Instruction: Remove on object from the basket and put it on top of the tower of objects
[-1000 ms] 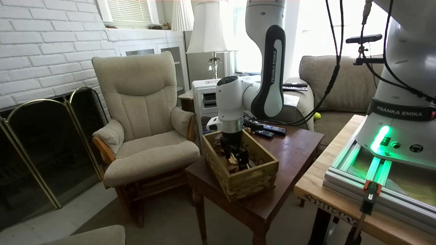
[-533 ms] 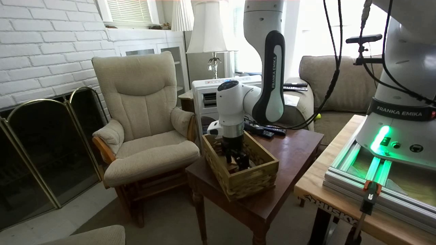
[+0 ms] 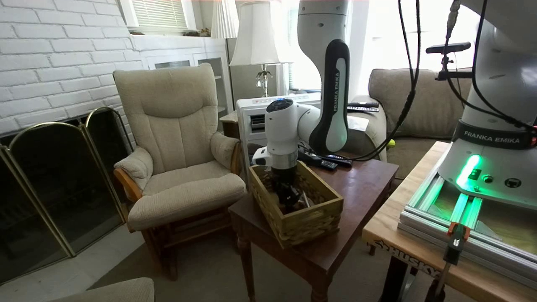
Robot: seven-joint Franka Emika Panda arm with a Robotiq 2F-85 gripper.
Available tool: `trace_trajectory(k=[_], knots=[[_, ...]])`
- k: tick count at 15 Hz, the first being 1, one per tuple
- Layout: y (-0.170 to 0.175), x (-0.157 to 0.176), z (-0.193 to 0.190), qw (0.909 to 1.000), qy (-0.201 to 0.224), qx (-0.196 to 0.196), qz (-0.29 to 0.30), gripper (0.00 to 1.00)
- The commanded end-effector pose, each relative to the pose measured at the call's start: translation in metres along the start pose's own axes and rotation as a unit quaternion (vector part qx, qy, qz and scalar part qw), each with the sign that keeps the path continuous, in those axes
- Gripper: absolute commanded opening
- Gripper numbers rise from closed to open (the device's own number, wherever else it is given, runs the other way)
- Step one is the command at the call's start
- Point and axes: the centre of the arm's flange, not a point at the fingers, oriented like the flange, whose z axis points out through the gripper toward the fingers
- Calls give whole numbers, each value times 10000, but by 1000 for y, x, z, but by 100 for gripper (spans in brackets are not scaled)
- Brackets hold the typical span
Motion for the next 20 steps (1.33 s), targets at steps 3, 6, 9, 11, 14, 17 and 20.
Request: trace_trajectory(k=[3, 6, 9, 11, 14, 17, 20], knots=[[-7, 1, 11, 9999, -30, -45, 117, 0], [-12, -2, -2, 9996, -1, 24, 277, 1], [-17, -2, -12, 9993, 63, 60, 359, 30], [-20, -3, -21, 9988, 104, 76, 464, 43], [-22, -2, -30, 9976, 195, 20, 668, 63], [-19, -1, -38, 9960, 324, -16, 836, 84], [-14, 4, -35, 9971, 313, -86, 682, 100]])
